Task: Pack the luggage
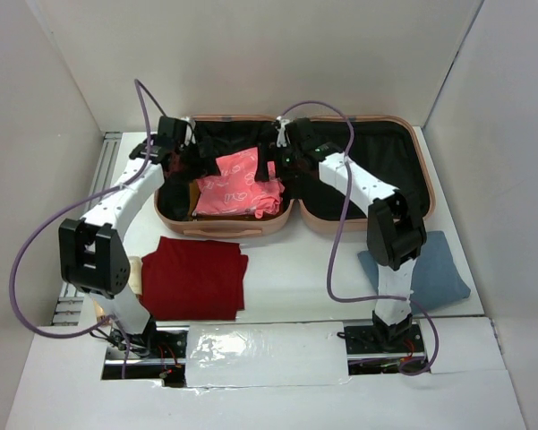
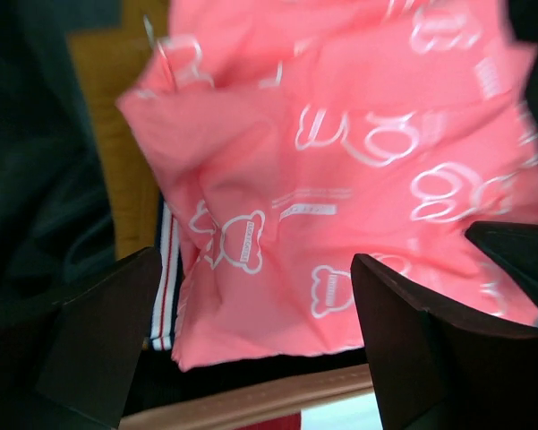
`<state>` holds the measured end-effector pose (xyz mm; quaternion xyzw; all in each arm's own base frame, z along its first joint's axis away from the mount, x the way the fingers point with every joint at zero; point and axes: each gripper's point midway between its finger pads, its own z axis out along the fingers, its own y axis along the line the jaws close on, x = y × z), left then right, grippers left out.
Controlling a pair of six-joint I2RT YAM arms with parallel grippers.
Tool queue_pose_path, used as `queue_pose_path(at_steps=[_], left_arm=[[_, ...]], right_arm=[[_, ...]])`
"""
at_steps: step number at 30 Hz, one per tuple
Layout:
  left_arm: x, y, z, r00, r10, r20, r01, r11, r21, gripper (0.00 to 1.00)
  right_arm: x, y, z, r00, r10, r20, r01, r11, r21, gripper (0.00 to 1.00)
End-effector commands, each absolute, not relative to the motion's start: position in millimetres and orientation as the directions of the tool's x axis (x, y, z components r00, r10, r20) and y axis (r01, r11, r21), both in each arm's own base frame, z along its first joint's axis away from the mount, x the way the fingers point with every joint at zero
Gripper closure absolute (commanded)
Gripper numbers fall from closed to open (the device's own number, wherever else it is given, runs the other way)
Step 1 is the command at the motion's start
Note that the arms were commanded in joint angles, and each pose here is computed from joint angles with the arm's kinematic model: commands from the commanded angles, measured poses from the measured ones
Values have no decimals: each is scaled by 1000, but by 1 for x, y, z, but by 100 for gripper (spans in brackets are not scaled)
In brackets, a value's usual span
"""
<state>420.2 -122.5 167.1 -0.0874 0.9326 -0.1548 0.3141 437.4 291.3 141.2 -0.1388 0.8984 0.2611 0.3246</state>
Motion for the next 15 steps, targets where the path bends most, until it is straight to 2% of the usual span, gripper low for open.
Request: queue_pose_path(at_steps=[1,3,6,8,11,14,15], left_arm=[[422,-105,223,-691,-319,-648,-125,937,-327,0],[418,-100,224,-690,-335,-641,-172,937,-304,0],[414,-112,235,-683,-318,-657,-154,943,-296,0],[411,-130,233,-709,-289,-643,-93,942,-321,0],[408,-155,216,-740,-260,-620,-27,933,-359,0],[402,-163,187,-780,-249,-573,-29,930,-365,0],[400,-162,177,-794,-245,-557,-38,933,-358,0]], right_arm=[[447,281,208,-661,-31,-749,-410,852,327,0],[448,276,224,-642,-14,-767,-410,851,328,0],[452,283,240,-611,19,-791,-431,831,353,0],[452,292,254,-599,53,-799,-455,799,394,5],[446,321,253,-623,36,-782,-523,724,450,21],[438,344,224,-674,-8,-738,-544,681,489,34],[438,345,218,-688,-5,-726,-532,684,499,43]])
